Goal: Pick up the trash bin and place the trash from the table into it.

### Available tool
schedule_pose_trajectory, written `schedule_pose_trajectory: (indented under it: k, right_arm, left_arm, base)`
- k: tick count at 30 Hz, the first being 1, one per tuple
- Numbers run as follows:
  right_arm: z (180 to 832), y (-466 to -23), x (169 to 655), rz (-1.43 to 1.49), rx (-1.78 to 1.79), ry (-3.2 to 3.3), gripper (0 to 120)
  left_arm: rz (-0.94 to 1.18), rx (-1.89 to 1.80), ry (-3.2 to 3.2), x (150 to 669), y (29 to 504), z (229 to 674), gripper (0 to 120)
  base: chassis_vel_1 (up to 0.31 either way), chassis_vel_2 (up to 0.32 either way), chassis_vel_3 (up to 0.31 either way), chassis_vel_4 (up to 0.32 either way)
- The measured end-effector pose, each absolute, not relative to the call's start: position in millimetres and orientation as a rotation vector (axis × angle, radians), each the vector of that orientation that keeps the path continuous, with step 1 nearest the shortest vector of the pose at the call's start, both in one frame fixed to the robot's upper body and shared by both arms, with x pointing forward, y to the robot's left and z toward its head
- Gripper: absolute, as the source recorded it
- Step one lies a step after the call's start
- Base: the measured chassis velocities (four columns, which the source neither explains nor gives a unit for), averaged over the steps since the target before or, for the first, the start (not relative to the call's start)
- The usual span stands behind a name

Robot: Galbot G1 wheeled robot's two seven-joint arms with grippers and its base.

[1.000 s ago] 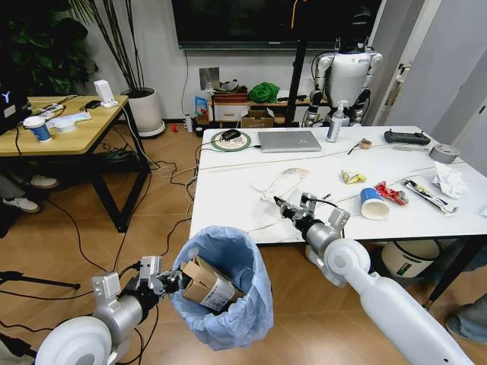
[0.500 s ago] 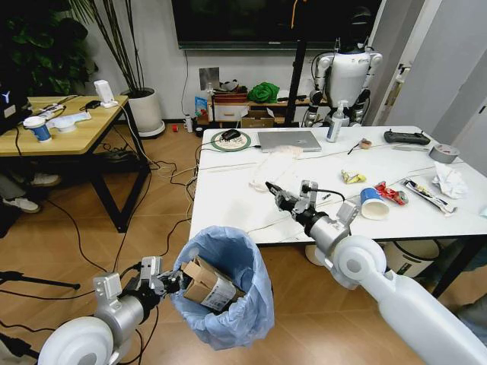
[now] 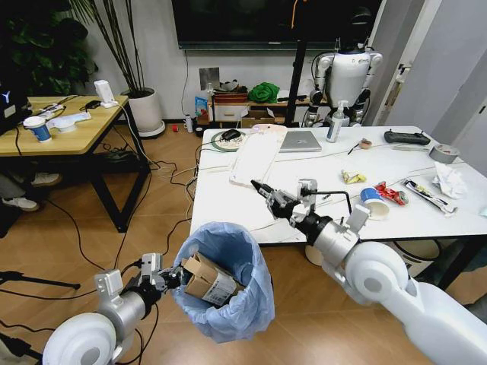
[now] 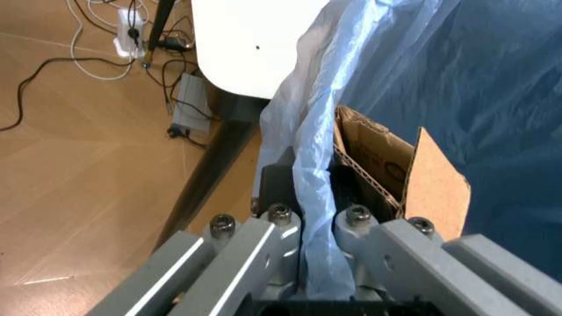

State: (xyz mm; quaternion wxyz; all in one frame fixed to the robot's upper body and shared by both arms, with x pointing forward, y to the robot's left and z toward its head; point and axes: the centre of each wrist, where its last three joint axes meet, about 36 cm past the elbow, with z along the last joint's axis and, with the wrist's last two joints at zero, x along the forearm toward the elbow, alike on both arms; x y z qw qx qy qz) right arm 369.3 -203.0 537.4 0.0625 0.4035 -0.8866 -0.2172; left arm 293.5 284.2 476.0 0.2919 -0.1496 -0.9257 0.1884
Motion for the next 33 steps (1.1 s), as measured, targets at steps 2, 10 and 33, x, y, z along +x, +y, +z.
schedule_pose_trajectory:
  k: [2, 10, 33]
  right_arm:
    - [538, -203, 365, -0.643, 1.236, -2.672, 0]
    - [540, -204, 341, -0.557, 1.33, -2.618, 0]
    - [506, -202, 318, -0.37, 1.421, -2.488, 0]
  left_arm:
    - [0.503, -0.398, -2.468, 294, 284, 476, 0]
    - [0.514, -0.393, -2.472, 296, 284, 477, 0]
    - [0.529, -0.378, -2.483, 297, 285, 479, 0]
  base:
    - [0.0, 0.0, 0.0, 0.0]
    - [0.0, 0.0, 0.0, 0.0]
    - [0.0, 0.0, 0.0, 0.0]
